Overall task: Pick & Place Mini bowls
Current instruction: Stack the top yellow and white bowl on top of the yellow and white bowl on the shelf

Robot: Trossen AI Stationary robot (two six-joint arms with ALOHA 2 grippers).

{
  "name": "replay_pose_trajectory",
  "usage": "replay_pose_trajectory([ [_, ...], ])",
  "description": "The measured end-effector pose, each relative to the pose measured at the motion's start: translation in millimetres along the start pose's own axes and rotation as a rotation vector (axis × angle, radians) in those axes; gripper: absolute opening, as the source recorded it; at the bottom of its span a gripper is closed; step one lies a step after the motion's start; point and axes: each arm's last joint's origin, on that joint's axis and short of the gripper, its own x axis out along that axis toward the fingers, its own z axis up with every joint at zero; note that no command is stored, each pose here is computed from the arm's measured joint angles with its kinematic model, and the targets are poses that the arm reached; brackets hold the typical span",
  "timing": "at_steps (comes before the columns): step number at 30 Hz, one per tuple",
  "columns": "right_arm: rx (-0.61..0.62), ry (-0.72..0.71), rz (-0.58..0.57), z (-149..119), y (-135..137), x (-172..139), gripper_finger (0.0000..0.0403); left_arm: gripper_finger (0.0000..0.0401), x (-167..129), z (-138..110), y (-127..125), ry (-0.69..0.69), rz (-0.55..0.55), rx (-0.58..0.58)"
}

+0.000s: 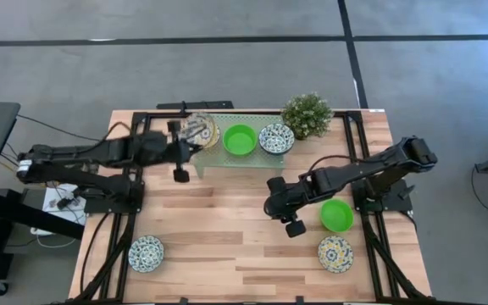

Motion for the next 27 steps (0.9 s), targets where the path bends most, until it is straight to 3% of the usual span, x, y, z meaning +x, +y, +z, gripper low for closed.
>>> replay_pose_trajectory([
  [5, 0.004, 0.0, -0.005, -0.2, -1.6, -0.1, 0.0108, 0.0015, 15.4, -2.8, 18.5, 0.176, -0.07, -0.013],
  [12, 0.012, -0.004, -0.01, -0.2, -4.5, -0.8, 0.0108, 0.0015, 42.2, -5.7, 16.4, 0.251, -0.157, -0.012],
  [27, 0.012, -0.009, -0.008, 0.3, -4.4, -0.8, 0.0108, 0.0021, 48.0, -9.2, 12.6, 0.297, -0.182, -0.001],
])
